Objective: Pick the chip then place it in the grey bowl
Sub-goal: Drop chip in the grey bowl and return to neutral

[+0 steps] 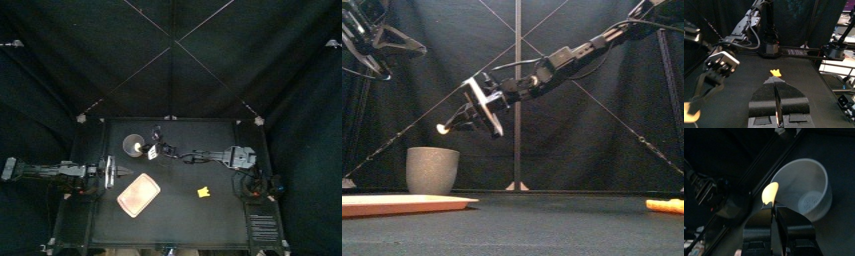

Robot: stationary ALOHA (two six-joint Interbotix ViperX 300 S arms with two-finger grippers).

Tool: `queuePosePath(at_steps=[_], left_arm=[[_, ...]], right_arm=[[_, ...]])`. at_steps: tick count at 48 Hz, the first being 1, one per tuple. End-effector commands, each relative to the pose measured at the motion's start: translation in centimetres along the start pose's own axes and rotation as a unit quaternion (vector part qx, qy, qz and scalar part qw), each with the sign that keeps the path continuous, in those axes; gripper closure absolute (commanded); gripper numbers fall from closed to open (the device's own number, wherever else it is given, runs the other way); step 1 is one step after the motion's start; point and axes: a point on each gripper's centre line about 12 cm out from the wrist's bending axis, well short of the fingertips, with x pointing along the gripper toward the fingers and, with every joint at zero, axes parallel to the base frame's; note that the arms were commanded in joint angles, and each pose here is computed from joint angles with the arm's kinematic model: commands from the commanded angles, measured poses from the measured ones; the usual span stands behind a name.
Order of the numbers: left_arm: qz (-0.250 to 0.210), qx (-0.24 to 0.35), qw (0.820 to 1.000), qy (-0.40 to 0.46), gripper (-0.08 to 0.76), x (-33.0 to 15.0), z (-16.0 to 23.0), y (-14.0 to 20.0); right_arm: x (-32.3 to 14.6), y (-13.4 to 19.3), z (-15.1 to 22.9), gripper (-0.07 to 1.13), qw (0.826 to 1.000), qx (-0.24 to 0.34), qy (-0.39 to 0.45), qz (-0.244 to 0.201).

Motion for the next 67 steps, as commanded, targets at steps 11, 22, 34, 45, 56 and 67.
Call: queuePosePath(at_steps=[11, 22, 34, 45, 56, 67], left_arm=[[0.001, -0.005, 1.000, -0.007, 0.669, 0.1, 0.6, 0.0], [0.001, -0.008, 1.000, -0.006, 0.667, 0.1, 0.5, 0.0], [0.002, -0.008, 1.000, -0.004, 0.667, 0.1, 0.3, 0.0], [0.003, -0.007, 1.000, -0.003, 0.669, 0.1, 0.2, 0.1], [0.005, -0.006, 1.000, -0.003, 0.669, 0.0, 0.2, 0.2], [0.017, -0.006, 1.000, 0.001, 0.667, 0.0, -0.1, 0.6]], right_arm=[[2.1, 0.1, 3.0, 0.43, 0.999, -0.031, 0.000, -0.018], [1.0, 1.2, 3.6, 0.37, 0.998, -0.060, 0.000, -0.012], [-4.0, 2.3, 3.8, 0.37, 0.995, -0.095, 0.009, -0.011], [-10.6, 3.6, 1.3, 0.37, 0.994, -0.102, 0.016, 0.026], [-17.8, 3.7, -2.8, 0.37, 0.987, -0.132, 0.020, 0.087], [-23.8, 2.1, -5.8, 0.38, 0.979, -0.156, 0.026, 0.127]])
